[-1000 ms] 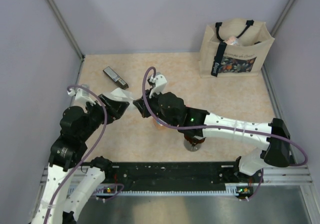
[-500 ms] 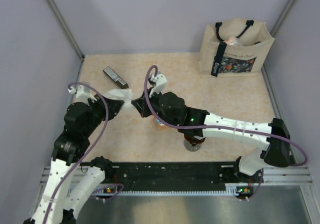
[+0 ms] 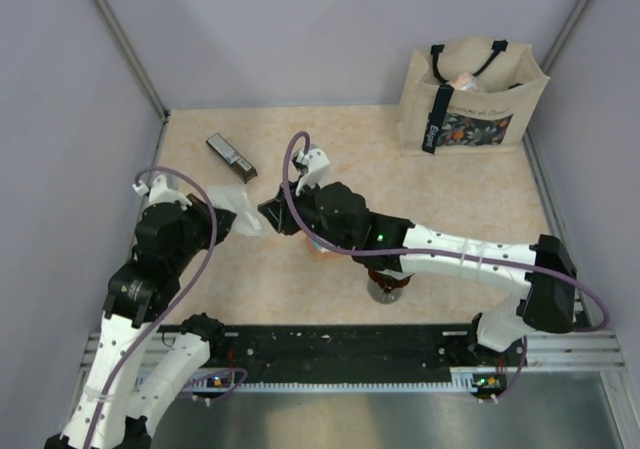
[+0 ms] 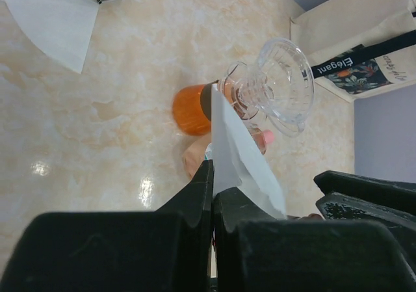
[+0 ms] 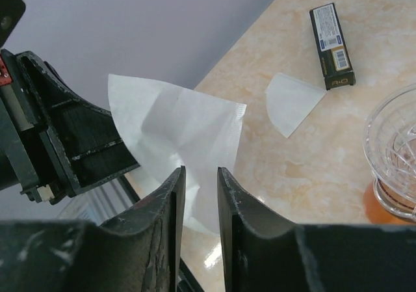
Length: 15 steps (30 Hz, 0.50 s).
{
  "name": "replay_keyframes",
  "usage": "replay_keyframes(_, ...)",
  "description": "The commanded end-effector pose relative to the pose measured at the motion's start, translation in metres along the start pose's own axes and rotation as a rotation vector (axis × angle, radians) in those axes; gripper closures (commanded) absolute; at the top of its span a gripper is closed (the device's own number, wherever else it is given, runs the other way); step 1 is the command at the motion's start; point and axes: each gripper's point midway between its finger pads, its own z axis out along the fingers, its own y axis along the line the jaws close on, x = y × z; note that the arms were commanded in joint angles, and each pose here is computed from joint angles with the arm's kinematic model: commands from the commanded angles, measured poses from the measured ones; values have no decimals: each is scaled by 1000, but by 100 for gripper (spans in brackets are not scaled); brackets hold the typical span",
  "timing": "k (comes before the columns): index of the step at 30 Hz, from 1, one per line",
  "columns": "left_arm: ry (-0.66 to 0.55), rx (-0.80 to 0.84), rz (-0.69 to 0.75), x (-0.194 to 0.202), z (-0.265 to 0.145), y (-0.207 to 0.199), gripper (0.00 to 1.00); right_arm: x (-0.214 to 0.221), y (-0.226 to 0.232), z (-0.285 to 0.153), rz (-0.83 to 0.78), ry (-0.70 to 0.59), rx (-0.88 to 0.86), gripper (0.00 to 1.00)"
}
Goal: Place the coffee filter in the dripper
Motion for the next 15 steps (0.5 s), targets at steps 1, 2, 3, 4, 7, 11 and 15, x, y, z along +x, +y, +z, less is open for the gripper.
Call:
replay_keyframes(1, -15, -5, 3, -12, -5, -7, 100, -9, 11, 11, -47, -23, -54, 69)
replay_keyframes(2, -5, -10, 2, -11, -4, -7, 100, -6, 13, 13, -61, -14, -71, 63)
replay_keyframes(3, 4, -21, 0, -10, -3, -7, 100, -5, 17, 15, -78, -11, -91, 57)
replay_keyframes(4, 19, -42, 0, -8, -3, -4, 100, -3, 21, 17, -98, -4, -113, 51)
replay_keyframes(7, 41, -96, -13, -7, -1, 2, 100, 2, 26, 21, -151, 6, -129, 42)
replay_keyframes(11, 76, -163, -20, -3, 4, 10, 100, 8, 26, 23, -215, 8, -122, 37)
replay_keyframes(15, 113, -223, -21, 2, 9, 18, 100, 12, 17, 23, -251, 12, -87, 35)
